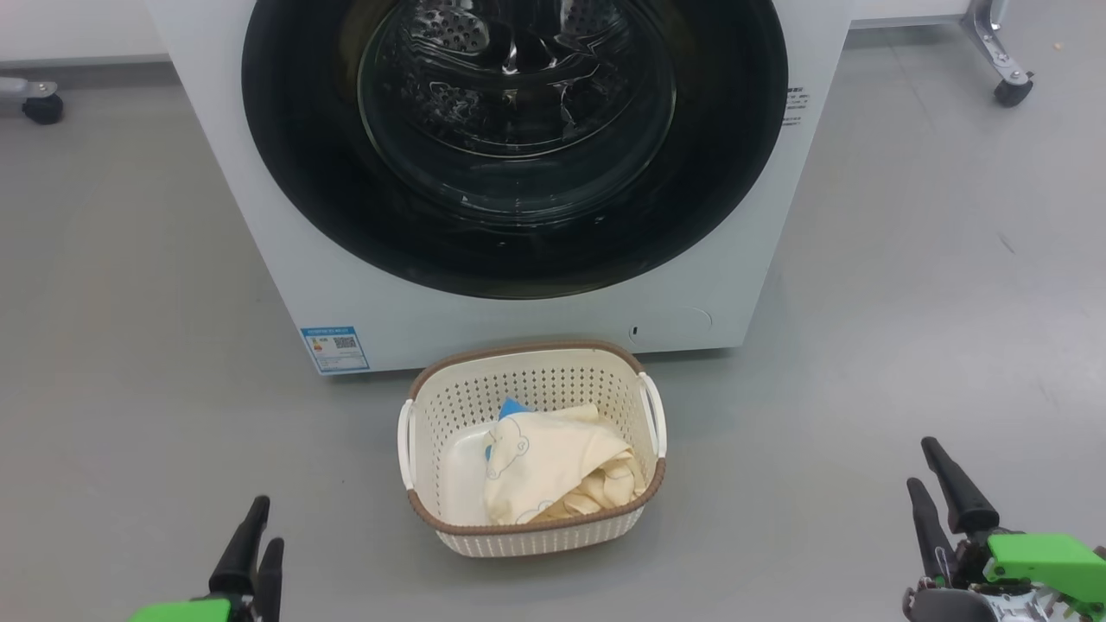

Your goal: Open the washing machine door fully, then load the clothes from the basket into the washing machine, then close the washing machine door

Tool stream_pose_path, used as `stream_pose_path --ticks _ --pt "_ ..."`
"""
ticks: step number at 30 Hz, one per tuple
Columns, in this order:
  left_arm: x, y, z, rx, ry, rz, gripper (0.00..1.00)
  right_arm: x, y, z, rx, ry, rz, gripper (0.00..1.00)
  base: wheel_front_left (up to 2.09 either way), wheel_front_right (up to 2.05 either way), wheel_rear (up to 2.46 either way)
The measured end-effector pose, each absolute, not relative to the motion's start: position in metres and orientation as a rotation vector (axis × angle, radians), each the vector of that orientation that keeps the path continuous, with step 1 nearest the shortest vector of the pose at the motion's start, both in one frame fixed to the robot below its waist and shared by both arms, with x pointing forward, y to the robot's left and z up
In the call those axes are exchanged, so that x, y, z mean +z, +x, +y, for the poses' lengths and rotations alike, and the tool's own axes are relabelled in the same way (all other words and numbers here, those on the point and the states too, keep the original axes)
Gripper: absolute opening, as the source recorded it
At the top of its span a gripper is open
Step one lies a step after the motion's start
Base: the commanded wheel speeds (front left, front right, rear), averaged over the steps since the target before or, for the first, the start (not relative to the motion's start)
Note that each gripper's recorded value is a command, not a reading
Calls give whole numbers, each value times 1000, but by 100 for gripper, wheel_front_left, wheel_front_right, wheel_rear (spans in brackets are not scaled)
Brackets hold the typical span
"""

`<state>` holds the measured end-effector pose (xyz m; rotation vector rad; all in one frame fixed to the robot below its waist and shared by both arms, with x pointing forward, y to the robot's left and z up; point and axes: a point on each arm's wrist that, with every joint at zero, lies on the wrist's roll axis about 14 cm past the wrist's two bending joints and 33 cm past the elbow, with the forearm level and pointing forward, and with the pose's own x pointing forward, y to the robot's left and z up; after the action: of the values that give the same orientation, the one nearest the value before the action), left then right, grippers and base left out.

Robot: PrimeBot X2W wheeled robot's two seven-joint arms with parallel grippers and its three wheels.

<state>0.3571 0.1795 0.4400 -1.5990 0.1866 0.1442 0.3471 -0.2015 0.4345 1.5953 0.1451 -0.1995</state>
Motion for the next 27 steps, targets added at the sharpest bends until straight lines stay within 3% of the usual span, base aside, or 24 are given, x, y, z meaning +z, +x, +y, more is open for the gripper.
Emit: stream_pose_path --ticks 14,27 --pt "453 369 175 108 -1476 160 100 445 356 -218 -200 1433 108 100 0 0 0" --pt "456 374 173 97 -1231 173 100 450 362 -223 -168 1132 128 100 0 0 0"
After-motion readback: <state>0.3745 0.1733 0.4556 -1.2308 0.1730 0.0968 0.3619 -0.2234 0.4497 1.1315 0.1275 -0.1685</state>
